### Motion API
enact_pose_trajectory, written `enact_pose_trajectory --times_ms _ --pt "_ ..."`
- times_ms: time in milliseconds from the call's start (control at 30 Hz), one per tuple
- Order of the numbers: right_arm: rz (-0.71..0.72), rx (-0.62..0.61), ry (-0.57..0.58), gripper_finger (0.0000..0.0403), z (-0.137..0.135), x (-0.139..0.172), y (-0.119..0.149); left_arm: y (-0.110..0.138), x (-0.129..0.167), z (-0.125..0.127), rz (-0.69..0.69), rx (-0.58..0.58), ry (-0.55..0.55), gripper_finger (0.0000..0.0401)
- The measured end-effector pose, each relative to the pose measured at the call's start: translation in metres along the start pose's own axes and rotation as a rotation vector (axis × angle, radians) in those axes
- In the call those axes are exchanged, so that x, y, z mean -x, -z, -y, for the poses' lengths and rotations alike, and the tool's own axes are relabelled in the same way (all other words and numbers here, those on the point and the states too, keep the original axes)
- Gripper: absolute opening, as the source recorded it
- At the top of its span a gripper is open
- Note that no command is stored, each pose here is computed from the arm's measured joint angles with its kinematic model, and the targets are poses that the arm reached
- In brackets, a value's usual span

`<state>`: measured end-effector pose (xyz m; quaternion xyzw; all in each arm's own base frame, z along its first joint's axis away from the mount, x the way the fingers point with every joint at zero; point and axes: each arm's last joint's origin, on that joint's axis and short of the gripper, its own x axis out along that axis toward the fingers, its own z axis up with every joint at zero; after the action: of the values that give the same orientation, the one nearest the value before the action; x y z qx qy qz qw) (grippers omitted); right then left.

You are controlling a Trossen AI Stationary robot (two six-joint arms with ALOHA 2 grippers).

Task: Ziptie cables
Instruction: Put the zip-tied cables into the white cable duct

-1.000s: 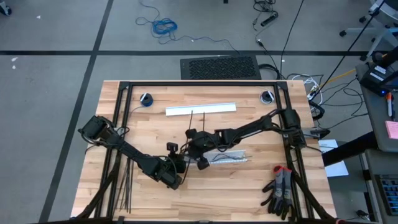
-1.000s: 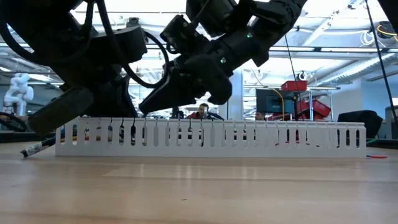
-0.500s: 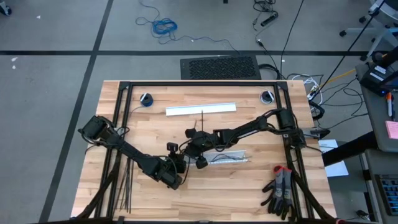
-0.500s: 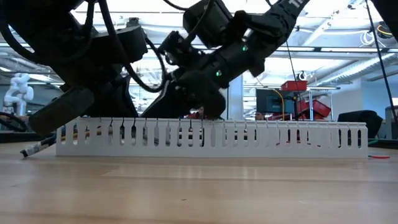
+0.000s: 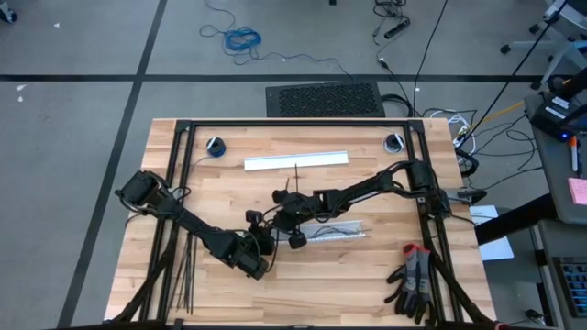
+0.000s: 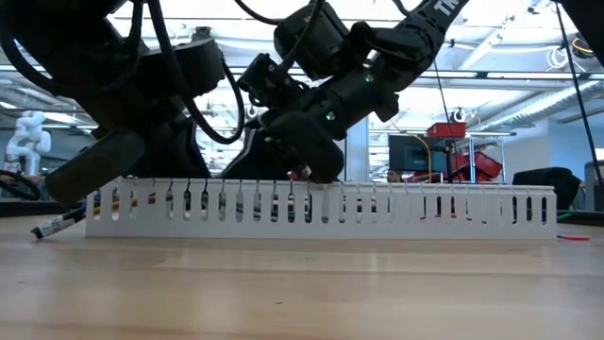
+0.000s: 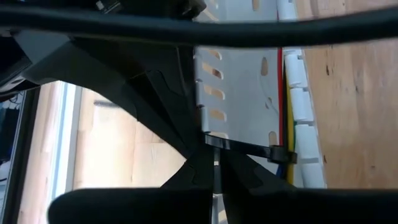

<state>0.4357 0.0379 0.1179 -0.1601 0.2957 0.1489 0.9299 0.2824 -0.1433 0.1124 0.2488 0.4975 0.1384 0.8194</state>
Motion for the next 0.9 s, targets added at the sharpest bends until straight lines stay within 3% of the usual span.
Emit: enact_pose_trajectory --times_ms 400,767,900 --pt "-0.076 -0.015 -0.025 0.0 -0.002 0.001 0.007 0.001 0.0 -0.001 -0.017 0.062 -0.003 0.0008" --pt "-0.092 0.027 0.095 0.0 0.002 0.024 -0.01 0.002 -0.001 -0.002 -0.027 -0.097 -0.009 0.0006" --pt "-0.145 -0.006 0.223 0.0 0.006 0.041 -0.021 0.002 -0.001 -0.003 -0.029 -0.095 -0.011 0.0006"
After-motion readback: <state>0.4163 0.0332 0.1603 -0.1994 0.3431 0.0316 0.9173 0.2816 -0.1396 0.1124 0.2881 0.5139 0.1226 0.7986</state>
